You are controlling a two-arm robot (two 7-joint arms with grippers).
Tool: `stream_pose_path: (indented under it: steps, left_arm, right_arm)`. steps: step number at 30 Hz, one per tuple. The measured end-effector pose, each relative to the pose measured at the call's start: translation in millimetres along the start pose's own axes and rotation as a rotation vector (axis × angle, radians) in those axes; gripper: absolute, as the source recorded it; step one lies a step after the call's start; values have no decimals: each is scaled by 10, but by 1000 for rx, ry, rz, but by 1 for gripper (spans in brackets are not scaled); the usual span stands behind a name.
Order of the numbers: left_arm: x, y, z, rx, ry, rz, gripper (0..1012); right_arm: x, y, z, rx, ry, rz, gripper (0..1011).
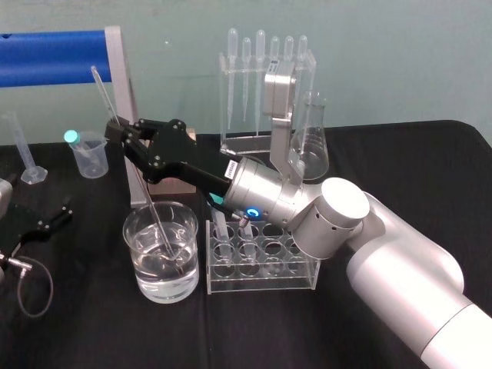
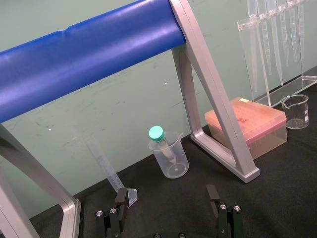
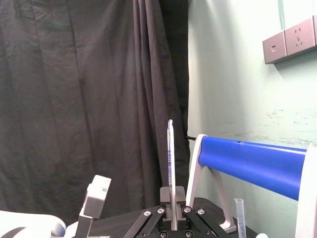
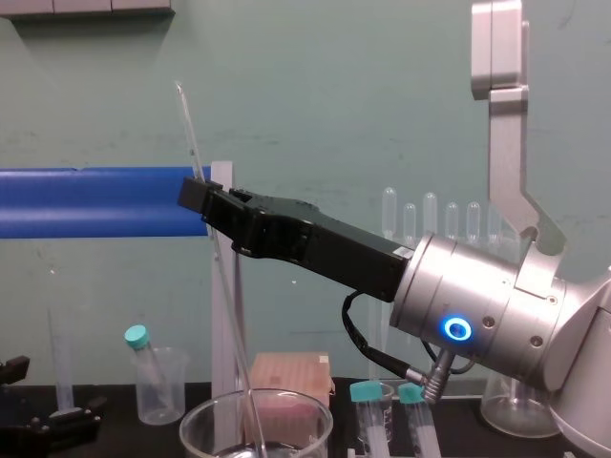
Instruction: Hold the thermometer with one hand and immerse one end into the beaker, then reinsert it into the test tube rack.
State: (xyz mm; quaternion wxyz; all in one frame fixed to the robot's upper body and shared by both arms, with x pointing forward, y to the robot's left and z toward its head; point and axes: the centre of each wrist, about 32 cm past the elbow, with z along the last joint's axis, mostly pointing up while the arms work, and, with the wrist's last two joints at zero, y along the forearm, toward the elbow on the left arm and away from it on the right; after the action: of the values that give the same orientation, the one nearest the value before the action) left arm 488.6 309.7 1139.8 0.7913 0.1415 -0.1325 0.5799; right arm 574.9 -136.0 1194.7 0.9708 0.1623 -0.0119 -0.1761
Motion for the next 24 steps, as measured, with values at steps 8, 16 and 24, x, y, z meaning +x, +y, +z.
stream_pose_path:
  steps: [8, 16, 24]
  left_arm:
    - [0, 0, 0, 0, 0, 0, 1008]
    - [0, 0, 0, 0, 0, 0, 1008]
    - [0, 0, 0, 0, 0, 0, 1008]
  right_arm:
    - [0, 0, 0, 0, 0, 0, 56]
    - [0, 0, 0, 0, 0, 0, 56]
    - [0, 0, 0, 0, 0, 0, 56]
